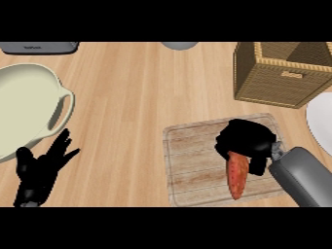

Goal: Pick the sweet potato from the cutting board and place it in the basket

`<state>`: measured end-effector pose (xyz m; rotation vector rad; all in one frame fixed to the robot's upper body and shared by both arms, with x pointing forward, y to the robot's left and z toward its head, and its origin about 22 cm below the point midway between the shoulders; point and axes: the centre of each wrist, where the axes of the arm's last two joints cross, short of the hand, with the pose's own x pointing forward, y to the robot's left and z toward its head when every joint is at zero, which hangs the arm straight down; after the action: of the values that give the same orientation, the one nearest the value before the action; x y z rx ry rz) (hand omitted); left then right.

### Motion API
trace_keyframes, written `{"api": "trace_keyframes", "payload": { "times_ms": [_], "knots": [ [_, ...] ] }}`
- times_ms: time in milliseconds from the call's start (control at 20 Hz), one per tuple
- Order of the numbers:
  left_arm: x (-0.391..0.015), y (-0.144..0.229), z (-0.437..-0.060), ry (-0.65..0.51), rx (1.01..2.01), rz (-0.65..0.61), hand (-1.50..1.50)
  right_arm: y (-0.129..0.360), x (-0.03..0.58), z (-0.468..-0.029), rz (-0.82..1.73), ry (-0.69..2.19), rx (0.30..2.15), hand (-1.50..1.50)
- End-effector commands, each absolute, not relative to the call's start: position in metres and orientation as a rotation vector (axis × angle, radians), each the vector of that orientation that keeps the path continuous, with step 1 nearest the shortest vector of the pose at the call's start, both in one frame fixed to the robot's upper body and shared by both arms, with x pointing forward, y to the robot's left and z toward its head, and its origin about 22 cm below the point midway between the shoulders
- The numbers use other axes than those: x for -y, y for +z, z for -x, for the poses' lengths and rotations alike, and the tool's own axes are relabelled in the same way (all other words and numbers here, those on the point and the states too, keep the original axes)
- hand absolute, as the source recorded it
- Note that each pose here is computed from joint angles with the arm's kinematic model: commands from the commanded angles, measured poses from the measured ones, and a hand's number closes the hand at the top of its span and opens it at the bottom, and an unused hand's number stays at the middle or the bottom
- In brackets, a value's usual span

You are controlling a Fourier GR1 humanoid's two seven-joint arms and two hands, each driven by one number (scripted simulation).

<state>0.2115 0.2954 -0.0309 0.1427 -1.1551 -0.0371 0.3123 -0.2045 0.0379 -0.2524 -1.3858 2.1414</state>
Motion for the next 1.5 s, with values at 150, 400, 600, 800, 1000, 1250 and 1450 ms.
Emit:
{"api": "trace_keyframes", "payload": {
  "times_ms": [150, 400, 600, 800, 1000, 1250, 1450],
  "knots": [
    [-0.304, -0.049, -0.194, -0.016, 1.023, -0.178, 0.0, 0.021, 0.163, -0.319, 0.615, 1.67, 1.098, 1.5],
    [-0.304, -0.044, -0.196, -0.019, 1.021, -0.164, 0.0, 0.04, 0.104, -0.318, 0.841, 1.357, 1.033, 1.5],
    [-0.287, -0.049, -0.195, -0.038, 1.02, -0.122, 0.0, 0.071, 0.095, -0.315, 0.889, 1.038, 1.17, 1.5],
    [-0.295, -0.044, -0.197, -0.048, 1.032, -0.136, 0.0, 0.118, 0.106, -0.316, 0.743, 0.568, 1.461, 1.5],
    [-0.289, -0.043, -0.2, -0.058, 1.015, -0.141, 0.0, 0.168, 0.074, -0.305, 0.782, 0.35, 1.621, 1.5],
    [-0.279, -0.053, -0.198, -0.049, 1.014, -0.148, 0.0, 0.244, 0.056, -0.305, 0.868, 0.226, 1.606, 1.5],
    [-0.287, -0.041, -0.209, -0.02, 1.019, -0.155, 0.0, 0.279, 0.072, -0.321, 0.95, 0.144, 1.576, 1.5]
  ]
}}
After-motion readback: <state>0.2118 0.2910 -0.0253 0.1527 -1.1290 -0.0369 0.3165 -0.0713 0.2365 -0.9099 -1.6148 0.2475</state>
